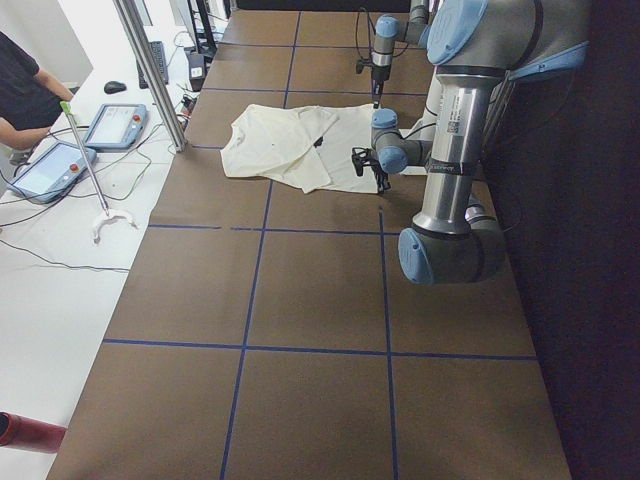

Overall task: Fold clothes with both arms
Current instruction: 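Lift the hem with both grippers and carry it toward the collar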

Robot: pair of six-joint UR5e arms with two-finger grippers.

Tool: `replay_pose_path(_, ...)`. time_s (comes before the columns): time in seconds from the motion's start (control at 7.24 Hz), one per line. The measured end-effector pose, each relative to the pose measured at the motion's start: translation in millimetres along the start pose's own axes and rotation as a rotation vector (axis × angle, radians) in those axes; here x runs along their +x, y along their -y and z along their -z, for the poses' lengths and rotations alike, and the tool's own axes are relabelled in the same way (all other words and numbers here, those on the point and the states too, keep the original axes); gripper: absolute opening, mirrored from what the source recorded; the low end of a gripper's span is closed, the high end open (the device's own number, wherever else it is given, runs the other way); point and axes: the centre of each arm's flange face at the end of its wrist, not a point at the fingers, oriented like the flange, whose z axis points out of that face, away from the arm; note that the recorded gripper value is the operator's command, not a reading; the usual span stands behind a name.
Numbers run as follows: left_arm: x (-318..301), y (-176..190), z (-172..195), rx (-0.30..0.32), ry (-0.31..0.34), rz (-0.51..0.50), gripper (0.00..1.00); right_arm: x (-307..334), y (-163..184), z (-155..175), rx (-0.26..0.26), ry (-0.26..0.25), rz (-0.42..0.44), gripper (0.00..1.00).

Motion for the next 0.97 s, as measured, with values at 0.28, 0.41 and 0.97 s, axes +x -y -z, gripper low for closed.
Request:
replay_pose_path(0.28, 2.5, -2.6, 14.9, -0.001, -0.019, -0.003, 0.00, -0.7, 0.3, 1.7, -0.003, 0.003, 0.000, 0.00)
replay_pose_path(0.41, 3.0, -5.5, 31.2, -0.001, -0.027, -0.004, 0.00, -2.4, 0.3, 5.9, -0.017, 0.011, -0.002, 0.00)
replay_pose_path(0.97, 5.2, -63.1, 109.0, -0.064, -0.065, -0.064, 0.00, -13.8, -11.5, 66.0, -0.147, 0.096, 0.006, 0.00)
